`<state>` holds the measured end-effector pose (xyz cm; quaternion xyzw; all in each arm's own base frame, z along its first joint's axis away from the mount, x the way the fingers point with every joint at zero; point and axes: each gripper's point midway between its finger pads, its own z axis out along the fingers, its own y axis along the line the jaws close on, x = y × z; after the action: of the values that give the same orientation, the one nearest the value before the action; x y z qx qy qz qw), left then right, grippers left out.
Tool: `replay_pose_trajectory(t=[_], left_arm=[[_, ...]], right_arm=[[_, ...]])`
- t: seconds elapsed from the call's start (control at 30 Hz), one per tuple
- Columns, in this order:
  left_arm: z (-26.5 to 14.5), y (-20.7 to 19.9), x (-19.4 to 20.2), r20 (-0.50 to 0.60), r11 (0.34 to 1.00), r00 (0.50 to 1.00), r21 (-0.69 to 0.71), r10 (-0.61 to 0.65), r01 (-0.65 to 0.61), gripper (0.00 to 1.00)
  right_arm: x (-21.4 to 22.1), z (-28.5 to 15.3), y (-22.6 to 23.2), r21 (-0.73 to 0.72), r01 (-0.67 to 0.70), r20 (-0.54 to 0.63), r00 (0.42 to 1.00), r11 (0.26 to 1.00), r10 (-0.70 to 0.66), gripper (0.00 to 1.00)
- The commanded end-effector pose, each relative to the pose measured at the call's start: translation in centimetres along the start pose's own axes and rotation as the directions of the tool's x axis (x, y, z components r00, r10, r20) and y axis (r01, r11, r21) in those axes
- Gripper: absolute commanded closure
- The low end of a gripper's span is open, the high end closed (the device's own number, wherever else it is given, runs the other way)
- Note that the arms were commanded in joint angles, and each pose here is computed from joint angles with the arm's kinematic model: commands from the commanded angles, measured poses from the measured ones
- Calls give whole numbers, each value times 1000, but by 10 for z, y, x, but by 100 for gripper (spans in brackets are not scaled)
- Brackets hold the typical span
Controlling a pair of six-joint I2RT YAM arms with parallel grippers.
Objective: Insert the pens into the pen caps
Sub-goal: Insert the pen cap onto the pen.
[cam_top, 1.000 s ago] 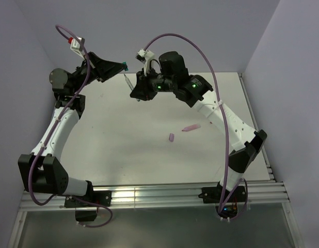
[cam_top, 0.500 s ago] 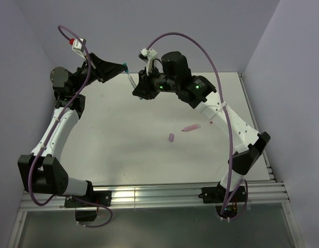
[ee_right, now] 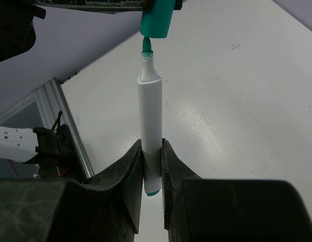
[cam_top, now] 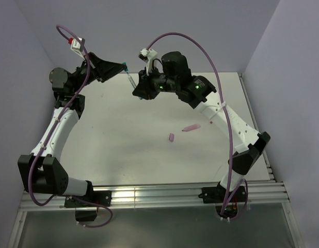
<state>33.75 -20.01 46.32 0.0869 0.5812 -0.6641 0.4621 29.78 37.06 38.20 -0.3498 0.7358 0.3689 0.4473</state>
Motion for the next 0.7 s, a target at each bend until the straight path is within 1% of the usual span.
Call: replay_pose_trajectory(t=[0.0,0.3,0.53,0.57,0.67], left_arm=[[-2,-30,-8,22,995,997,66,72,-74,100],[-3,-26,-6,23,996,998,60,59,-60,100],[-3,-19,2,5,997,998,36,70,-70,100],[-1,-15,5,-2,998,999,22,54,-54,100],[0,-16,11,-13,998,998,30,60,-59,100]], right_arm=[[-15,-13,9,-8,34,54,998,999,-34,100],[-19,-15,7,10,43,63,997,999,-44,100],[-23,-14,8,6,42,71,997,999,-42,100],[-23,-14,7,7,43,71,996,999,-44,100],[-24,-14,5,16,41,74,996,999,-42,100]])
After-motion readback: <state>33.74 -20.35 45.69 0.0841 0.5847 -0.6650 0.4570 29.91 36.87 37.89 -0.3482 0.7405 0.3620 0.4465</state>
